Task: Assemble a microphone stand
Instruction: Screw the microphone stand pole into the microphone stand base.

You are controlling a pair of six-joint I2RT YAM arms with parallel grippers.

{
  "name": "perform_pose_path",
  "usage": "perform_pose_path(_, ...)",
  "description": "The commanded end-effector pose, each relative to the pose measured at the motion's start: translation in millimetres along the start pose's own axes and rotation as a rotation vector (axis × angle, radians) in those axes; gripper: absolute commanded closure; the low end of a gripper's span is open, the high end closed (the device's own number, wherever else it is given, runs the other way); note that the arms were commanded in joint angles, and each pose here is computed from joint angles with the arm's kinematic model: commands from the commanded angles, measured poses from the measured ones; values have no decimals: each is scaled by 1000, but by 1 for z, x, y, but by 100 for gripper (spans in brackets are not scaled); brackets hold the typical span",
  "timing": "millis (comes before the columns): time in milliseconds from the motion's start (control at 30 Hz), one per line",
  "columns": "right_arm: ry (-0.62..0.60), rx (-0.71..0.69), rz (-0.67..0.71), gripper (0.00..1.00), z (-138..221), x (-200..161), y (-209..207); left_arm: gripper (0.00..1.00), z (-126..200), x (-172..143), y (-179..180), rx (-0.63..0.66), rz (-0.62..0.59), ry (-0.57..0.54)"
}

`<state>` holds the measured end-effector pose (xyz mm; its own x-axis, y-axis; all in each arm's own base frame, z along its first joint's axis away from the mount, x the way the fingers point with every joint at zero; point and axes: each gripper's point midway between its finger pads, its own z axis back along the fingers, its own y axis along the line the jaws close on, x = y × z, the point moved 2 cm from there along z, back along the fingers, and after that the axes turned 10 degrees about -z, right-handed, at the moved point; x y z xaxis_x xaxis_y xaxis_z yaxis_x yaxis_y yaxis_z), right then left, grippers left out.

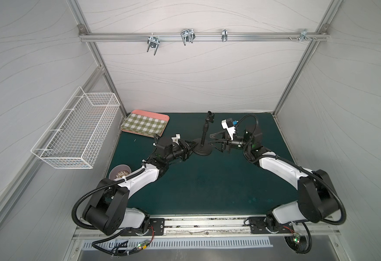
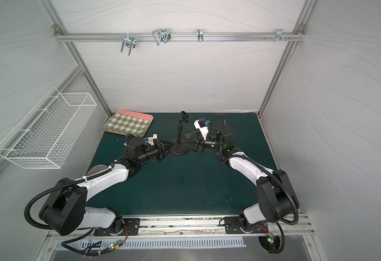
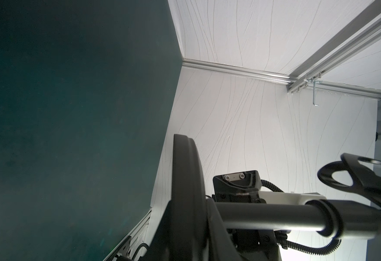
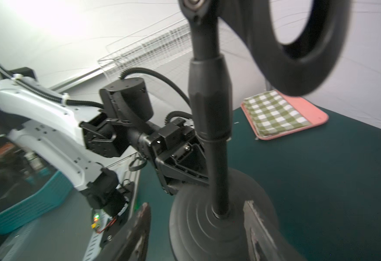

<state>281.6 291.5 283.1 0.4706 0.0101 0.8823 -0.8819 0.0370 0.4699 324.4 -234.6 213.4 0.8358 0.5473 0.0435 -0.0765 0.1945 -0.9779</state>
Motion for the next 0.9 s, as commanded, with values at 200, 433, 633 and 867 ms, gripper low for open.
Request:
perform_pose_path(200, 12, 157, 37, 43, -11, 10, -2, 100, 15, 0, -74, -211, -72, 4)
perform_pose_path(433, -15, 146, 35, 49, -19, 18, -15, 100, 17, -2, -73, -207, -68, 5)
perform_pose_path(633, -16, 208, 45, 58, -32, 26, -9, 100, 18, -2, -74, -211, -64, 5)
perform_pose_path(867, -53, 246, 17, 84, -35, 22, -11, 100, 19, 1, -77, -222, -62, -13)
